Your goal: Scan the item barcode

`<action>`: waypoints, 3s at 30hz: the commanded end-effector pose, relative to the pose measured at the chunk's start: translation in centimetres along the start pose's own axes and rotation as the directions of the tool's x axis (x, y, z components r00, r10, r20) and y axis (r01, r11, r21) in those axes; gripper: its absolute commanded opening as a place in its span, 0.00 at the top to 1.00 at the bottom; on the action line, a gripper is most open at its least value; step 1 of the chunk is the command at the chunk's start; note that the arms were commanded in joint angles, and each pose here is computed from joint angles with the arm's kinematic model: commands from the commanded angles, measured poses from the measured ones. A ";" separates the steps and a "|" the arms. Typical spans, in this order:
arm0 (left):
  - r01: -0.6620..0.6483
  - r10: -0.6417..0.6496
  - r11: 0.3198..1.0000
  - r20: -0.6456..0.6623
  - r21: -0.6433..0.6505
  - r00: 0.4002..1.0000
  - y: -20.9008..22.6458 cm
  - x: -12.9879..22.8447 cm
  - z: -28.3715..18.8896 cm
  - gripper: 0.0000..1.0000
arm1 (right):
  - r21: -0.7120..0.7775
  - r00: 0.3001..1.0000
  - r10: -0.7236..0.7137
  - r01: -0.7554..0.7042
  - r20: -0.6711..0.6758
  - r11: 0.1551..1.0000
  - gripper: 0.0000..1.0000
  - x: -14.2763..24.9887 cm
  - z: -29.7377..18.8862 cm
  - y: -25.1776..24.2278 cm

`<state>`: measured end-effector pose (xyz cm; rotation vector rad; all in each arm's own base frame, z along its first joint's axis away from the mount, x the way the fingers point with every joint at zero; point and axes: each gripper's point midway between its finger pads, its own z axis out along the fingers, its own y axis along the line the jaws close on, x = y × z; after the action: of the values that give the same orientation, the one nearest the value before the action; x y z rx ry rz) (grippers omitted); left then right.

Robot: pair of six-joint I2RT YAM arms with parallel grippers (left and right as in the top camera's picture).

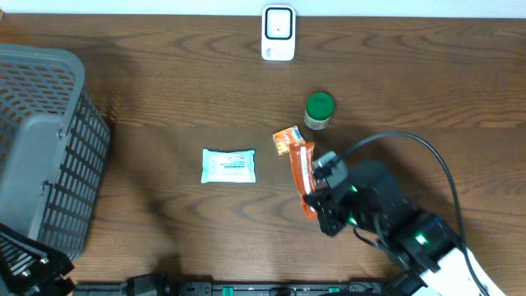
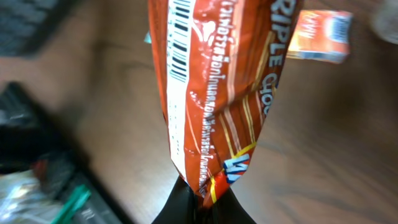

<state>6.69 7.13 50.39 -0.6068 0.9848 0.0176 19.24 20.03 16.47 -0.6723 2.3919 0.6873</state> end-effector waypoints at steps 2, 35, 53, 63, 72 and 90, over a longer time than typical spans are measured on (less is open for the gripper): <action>0.015 -0.015 1.000 0.007 0.013 1.000 -0.1 -0.1 -0.2 0.16 | 0.174 0.999 -0.024 0.017 0.037 0.985 0.99 -4.8 0.6 -2.3; 0.015 -0.015 1.000 0.007 0.013 1.000 -0.1 -0.1 -0.2 0.16 | 0.926 0.864 -0.401 0.367 -0.305 0.086 0.99 -29.9 11.2 -25.4; 0.009 -0.009 1.000 -0.009 0.007 1.000 0.1 0.7 0.1 0.16 | 0.805 0.711 -0.433 0.590 -0.554 -0.060 0.99 -26.6 19.2 -28.1; 0.009 -0.009 1.000 -0.009 0.007 1.000 0.1 0.7 0.1 0.16 | 0.755 0.651 -0.437 0.647 -0.620 -0.106 0.99 -26.5 19.9 -28.1; 0.009 -0.009 1.000 -0.009 0.007 1.000 0.1 0.7 0.1 0.16 | 0.743 0.636 -0.440 0.660 -0.633 -0.115 0.99 -26.4 20.3 -27.4; 0.016 -0.016 1.000 0.008 0.014 1.000 -0.1 0.2 0.1 0.16 | 0.924 0.848 -0.449 0.366 -0.281 0.112 0.99 -33.5 -0.8 -20.8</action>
<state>7.05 7.19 50.20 -0.6057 0.9812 0.0166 57.22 17.42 22.67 -0.9365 1.8280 -1.2023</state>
